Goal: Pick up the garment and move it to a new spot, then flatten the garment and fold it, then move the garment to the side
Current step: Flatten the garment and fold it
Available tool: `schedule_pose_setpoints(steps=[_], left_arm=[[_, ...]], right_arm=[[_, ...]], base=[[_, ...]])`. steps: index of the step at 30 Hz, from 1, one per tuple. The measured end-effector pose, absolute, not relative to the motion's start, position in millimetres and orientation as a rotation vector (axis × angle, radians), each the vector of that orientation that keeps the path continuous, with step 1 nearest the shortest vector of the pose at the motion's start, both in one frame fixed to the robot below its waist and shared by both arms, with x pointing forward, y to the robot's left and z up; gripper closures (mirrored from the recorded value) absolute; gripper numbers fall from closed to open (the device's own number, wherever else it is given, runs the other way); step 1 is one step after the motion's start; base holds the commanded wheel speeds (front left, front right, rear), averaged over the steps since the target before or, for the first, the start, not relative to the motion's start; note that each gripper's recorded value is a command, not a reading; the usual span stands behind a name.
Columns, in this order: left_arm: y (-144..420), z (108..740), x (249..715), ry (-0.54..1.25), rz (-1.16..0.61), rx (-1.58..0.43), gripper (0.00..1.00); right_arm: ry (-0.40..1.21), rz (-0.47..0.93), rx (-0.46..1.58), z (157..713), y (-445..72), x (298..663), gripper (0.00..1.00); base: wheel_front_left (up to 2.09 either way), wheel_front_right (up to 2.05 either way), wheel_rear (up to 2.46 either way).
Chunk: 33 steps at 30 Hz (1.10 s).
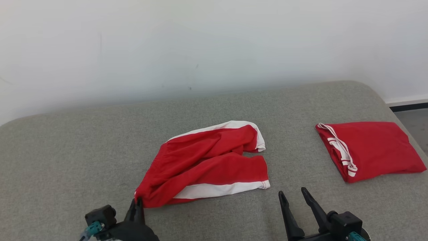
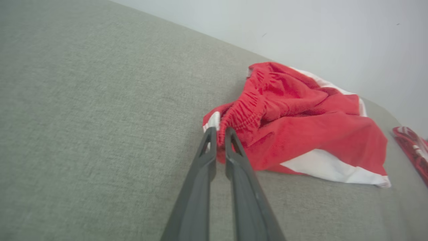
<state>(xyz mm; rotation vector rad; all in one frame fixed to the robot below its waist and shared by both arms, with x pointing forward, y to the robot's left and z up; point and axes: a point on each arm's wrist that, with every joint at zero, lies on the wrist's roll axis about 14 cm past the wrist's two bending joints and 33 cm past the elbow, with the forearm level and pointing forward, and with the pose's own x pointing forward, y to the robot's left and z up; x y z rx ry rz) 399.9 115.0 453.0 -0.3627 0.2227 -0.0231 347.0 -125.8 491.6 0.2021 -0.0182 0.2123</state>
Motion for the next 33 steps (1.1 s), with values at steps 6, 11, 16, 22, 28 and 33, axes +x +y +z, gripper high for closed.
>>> schedule_pose_setpoints(steps=[6,11,16,22,28,33], left_arm=[[88,496,382,0.127,-0.138,-0.463,1.0],[73,529,362,0.102,-0.199,-0.587,1.0],[77,525,357,0.156,-0.185,-0.574,1.0],[108,497,392,0.219,-0.091,-0.419,1.0],[123,478,429,0.277,-0.025,-0.354,1.0],[123,472,448,0.293,-0.021,-0.326,1.0]], right_arm=[[-0.018,0.204,0.203,491,-129,345,0.0],[-0.016,0.205,0.203,490,-128,345,0.0],[-0.008,0.208,0.206,488,-126,347,0.0],[-0.004,0.229,0.208,488,-119,353,0.0],[-0.004,0.229,0.205,489,-119,356,0.0],[0.009,0.209,0.2,484,-127,354,0.0]], base=[[0.0,0.0,0.0],[0.0,0.0,0.0],[0.0,0.0,0.0],[0.0,0.0,0.0],[0.0,0.0,0.0],[0.0,0.0,0.0]])
